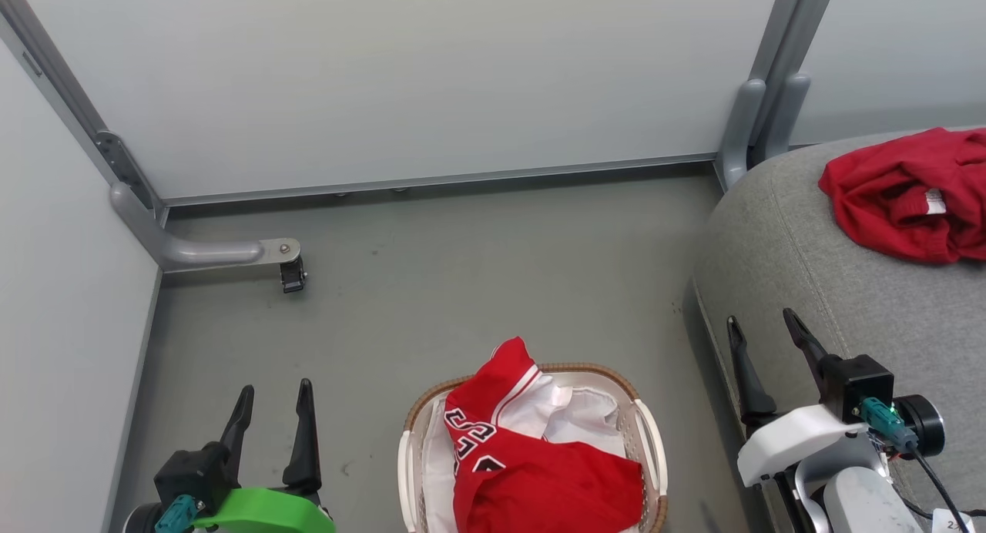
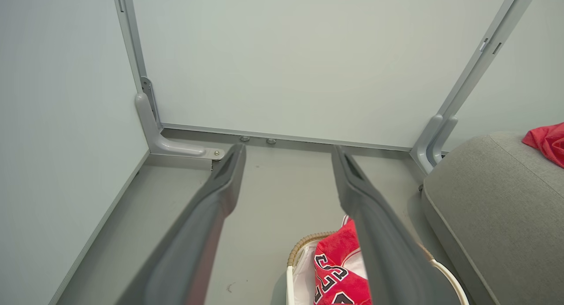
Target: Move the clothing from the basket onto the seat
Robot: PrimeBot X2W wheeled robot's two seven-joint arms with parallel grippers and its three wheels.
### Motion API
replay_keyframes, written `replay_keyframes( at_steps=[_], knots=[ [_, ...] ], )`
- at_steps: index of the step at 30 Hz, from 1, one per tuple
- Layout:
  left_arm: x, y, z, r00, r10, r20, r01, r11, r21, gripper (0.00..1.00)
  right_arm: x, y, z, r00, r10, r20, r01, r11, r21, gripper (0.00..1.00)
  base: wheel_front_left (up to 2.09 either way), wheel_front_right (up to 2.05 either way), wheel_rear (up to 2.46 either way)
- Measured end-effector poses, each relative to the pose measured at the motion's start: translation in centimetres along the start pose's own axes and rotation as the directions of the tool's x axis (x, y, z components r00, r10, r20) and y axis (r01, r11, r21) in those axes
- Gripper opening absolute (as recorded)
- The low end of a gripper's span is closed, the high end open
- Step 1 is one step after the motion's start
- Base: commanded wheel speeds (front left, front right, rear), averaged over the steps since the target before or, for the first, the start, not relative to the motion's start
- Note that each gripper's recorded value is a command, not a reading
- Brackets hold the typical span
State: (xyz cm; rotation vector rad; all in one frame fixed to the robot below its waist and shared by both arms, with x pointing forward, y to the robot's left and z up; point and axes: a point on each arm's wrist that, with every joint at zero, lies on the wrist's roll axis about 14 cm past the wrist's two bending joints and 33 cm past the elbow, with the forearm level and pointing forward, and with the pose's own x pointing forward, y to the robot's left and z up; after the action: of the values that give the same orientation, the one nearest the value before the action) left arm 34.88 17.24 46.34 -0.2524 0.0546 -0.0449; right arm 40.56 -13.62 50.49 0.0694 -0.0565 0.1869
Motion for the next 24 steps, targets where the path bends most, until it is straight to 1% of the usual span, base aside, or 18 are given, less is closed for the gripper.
replay_keyframes(
  at_steps=[5,24],
  knots=[
    [-0.2,0.1,-0.2,1.000,0.006,-0.006,-0.006,1.000,-0.002,1.00,0.0,0.5,-0.6,1.000,0.016,-0.018,-0.015,1.000,0.003,1.00,0.00,0.00,0.00],
    [-0.4,-0.1,-0.3,1.000,0.001,-0.007,-0.001,1.000,-0.003,1.00,-0.2,1.2,-0.5,0.999,0.037,-0.015,-0.037,0.999,0.002,1.00,0.00,0.00,0.00]
  ],
)
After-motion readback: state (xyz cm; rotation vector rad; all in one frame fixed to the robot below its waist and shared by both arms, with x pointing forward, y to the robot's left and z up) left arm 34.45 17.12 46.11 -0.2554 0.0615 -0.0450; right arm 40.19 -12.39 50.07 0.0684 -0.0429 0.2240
